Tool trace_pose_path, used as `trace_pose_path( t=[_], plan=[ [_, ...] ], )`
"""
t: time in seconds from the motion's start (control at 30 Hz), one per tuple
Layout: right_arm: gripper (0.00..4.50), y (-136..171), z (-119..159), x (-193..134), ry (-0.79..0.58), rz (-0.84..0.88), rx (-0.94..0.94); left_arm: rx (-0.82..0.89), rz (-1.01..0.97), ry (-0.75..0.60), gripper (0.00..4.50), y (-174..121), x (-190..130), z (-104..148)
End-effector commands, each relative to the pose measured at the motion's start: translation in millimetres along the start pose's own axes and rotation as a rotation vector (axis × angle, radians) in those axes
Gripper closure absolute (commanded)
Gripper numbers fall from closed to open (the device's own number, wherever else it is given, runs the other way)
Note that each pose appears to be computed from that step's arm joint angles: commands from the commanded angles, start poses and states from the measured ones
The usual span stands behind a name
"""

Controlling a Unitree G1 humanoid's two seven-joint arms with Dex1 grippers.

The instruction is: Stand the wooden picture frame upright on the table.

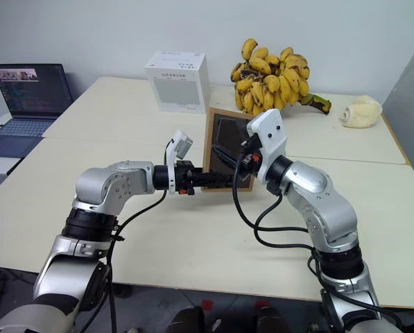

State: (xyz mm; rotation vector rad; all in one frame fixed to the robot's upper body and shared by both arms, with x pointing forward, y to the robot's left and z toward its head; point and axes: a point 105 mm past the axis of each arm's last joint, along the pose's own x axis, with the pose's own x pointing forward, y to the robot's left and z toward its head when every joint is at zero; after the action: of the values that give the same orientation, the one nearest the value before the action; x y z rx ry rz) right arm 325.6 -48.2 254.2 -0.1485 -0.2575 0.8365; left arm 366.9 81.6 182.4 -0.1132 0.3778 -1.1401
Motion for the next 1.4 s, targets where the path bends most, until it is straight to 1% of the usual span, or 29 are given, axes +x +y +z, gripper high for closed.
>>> trace_pose_path(
  t=[0.03,0.27,0.47,0.53,0.6,0.63,0.67,0.73,0.83,0.97,1.0,1.03,1.07,1.17,1.27,1.3,1.4],
  plan=[
    [1.03,1,14,-9,-0.046,-0.012,-0.024,0.073,0.012,-0.052,3.21,6,-1,25],
    [1.03,-7,3,-15,-0.018,-0.066,-0.020,0.086,0.006,-0.078,3.21,11,1,40],
    [1.03,-16,-2,-14,-0.001,-0.093,-0.039,0.091,-0.023,-0.074,3.21,6,6,40],
    [0.70,-19,-1,-13,-0.002,-0.100,-0.035,0.091,-0.029,-0.073,3.21,5,7,39],
    [0.40,-22,-1,-13,0.009,-0.103,-0.070,0.091,-0.033,-0.072,3.21,4,7,39],
    [0.08,-22,-1,-13,0.021,-0.099,-0.096,0.091,-0.034,-0.072,3.21,3,8,39],
    [0.01,-23,-1,-13,0.034,-0.096,-0.123,0.090,-0.035,-0.071,3.21,3,8,38],
    [0.01,-26,-4,-16,0.068,-0.090,-0.184,0.085,-0.036,-0.067,3.21,3,8,36],
    [0.01,-33,-16,-33,0.159,-0.057,-0.324,0.072,-0.039,-0.053,3.21,1,5,31],
    [0.01,-44,-42,-63,0.301,0.009,-0.539,0.029,-0.035,-0.009,3.21,-2,-2,19],
    [0.01,-47,-46,-69,0.318,0.029,-0.635,0.024,-0.036,0.009,3.21,-4,-5,15],
    [0.01,-52,-53,-76,0.333,0.049,-0.801,-0.002,-0.047,0.023,3.21,-8,-11,12],
    [0.01,-53,-58,-80,0.336,0.079,-0.912,-0.020,-0.055,0.032,3.21,-12,-14,10],
    [0.01,-56,-64,-84,0.261,0.130,-1.206,-0.108,-0.073,0.056,3.21,-22,-25,7],
    [0.01,-51,-66,-82,0.092,0.159,-1.483,-0.207,-0.108,0.090,3.21,-37,-38,5],
    [0.01,-49,-68,-80,0.030,0.153,-1.537,-0.248,-0.116,0.098,3.21,-42,-42,6],
    [0.01,-47,-73,-74,-0.090,0.121,-1.600,-0.301,-0.126,0.110,3.21,-50,-49,6]
  ],
)
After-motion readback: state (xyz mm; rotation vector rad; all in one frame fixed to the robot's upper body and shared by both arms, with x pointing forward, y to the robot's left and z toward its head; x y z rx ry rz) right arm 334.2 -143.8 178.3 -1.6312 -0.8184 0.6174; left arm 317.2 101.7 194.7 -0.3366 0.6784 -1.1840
